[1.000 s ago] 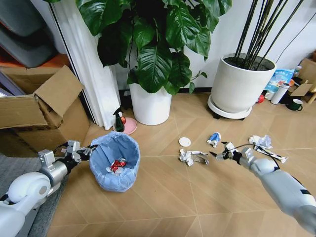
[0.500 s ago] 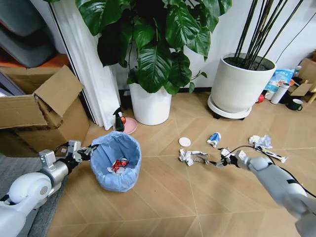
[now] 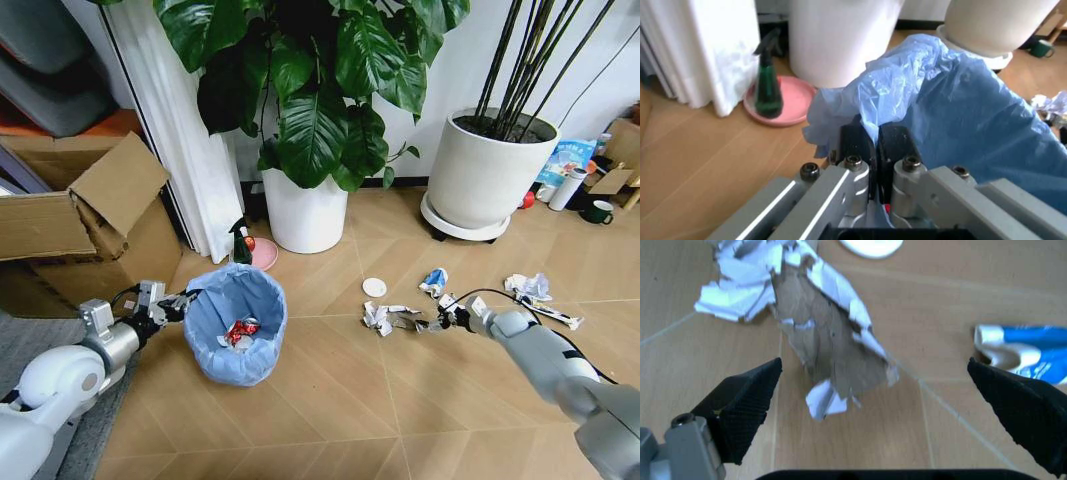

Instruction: Pick up the trash bin and place the garbage on the floor into it.

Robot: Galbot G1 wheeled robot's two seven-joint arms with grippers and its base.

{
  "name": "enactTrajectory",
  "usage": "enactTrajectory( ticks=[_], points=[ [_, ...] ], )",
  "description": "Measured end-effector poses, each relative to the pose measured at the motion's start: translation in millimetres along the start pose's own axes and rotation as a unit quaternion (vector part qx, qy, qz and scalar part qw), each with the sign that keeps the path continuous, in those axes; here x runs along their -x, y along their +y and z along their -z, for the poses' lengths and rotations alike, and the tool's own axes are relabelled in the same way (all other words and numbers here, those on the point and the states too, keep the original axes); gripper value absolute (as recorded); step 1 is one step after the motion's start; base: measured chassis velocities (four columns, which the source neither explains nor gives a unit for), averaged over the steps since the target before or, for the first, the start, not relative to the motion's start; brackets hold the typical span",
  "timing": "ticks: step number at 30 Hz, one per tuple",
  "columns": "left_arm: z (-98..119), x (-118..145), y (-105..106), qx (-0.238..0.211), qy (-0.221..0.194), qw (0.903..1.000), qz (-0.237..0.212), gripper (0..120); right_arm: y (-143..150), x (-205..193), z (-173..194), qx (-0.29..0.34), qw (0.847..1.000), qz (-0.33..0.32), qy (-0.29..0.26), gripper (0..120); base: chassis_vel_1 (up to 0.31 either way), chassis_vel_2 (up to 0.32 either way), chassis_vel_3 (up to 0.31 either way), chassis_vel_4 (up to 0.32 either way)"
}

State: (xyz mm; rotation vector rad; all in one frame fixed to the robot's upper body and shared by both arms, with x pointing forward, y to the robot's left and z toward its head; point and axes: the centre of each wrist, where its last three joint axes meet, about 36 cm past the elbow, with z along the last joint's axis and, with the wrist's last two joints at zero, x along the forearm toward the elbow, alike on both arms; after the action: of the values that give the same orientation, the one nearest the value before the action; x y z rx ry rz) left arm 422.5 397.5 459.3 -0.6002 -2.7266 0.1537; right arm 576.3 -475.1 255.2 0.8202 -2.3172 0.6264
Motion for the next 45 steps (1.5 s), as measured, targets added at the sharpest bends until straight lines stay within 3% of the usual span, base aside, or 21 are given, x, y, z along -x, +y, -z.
enactTrajectory(
  ticks=[15,33,45],
  points=[
    [1,6,1,-0.004,0.000,1.0000,-0.006,0,31,27,-4,0.028,0.999,0.002,0.017,100,0.000,0.000,0.000,0.000],
    [4,7,-3,-0.002,-0.004,0.9999,-0.011,0,38,28,-11,0.033,0.998,-0.034,0.028,100,0.000,0.000,0.000,0.000],
    [8,7,-6,-0.001,-0.008,0.9998,-0.017,0,34,50,32,0.017,1.000,-0.016,0.004,100,0.000,0.000,0.000,0.000]
  ],
)
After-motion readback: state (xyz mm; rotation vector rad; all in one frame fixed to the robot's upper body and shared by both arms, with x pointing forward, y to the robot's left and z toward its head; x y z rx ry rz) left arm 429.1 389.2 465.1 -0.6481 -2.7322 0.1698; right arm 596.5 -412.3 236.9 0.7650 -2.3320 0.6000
